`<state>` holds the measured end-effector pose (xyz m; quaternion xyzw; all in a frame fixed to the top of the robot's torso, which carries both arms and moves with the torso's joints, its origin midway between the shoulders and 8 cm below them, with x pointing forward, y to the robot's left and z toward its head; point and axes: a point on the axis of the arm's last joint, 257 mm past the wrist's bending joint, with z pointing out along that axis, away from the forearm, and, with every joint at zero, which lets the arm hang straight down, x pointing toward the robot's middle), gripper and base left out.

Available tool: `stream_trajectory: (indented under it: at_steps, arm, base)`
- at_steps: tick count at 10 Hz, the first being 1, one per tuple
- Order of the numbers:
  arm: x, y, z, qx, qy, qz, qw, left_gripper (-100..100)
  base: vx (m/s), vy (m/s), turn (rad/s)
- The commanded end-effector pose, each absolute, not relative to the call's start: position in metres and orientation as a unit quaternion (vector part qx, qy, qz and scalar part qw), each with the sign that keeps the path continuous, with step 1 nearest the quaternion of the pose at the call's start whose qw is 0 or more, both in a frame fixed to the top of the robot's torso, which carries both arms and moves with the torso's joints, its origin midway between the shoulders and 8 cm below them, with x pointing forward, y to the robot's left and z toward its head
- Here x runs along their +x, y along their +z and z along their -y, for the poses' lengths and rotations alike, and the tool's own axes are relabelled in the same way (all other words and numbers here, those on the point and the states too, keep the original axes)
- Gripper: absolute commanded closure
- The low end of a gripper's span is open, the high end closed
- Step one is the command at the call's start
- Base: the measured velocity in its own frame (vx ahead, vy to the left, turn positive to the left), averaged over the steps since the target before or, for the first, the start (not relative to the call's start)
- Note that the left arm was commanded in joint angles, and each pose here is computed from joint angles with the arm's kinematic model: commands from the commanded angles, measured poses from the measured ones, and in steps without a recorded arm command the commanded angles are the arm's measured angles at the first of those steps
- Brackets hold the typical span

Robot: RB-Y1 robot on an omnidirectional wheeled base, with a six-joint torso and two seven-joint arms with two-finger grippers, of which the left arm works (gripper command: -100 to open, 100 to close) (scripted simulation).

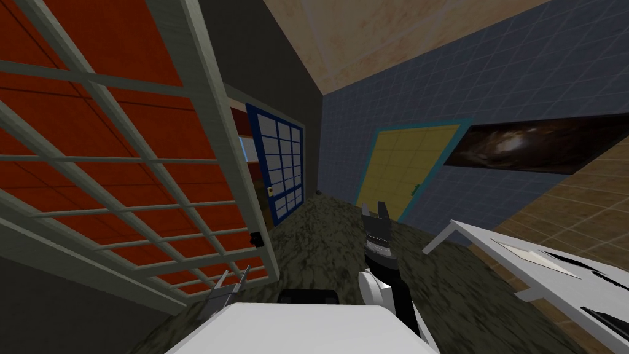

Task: Pull the door open

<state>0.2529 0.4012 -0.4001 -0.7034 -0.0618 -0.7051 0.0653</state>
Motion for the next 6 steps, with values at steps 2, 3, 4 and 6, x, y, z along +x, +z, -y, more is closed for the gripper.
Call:
stream_trajectory:
  at_steps: [2, 3, 4, 6]
  arm:
    - [0.245, -0.399, -0.401, -0.704, -0.705, 0.059, 0.062, -100]
    - [0.25, -0.399, -0.403, -0.703, -0.705, 0.062, 0.064, -100]
    - [0.252, -0.398, -0.404, -0.703, -0.705, 0.062, 0.065, -100]
    - [0.261, -0.398, -0.408, -0.703, -0.705, 0.066, 0.069, -100]
  base:
    - [-0.003, -0.006, 0.016]
    - [0.123, 0.048, -0.036]
    - [0.215, 0.036, -0.051]
    - [0.229, 0.019, -0.049]
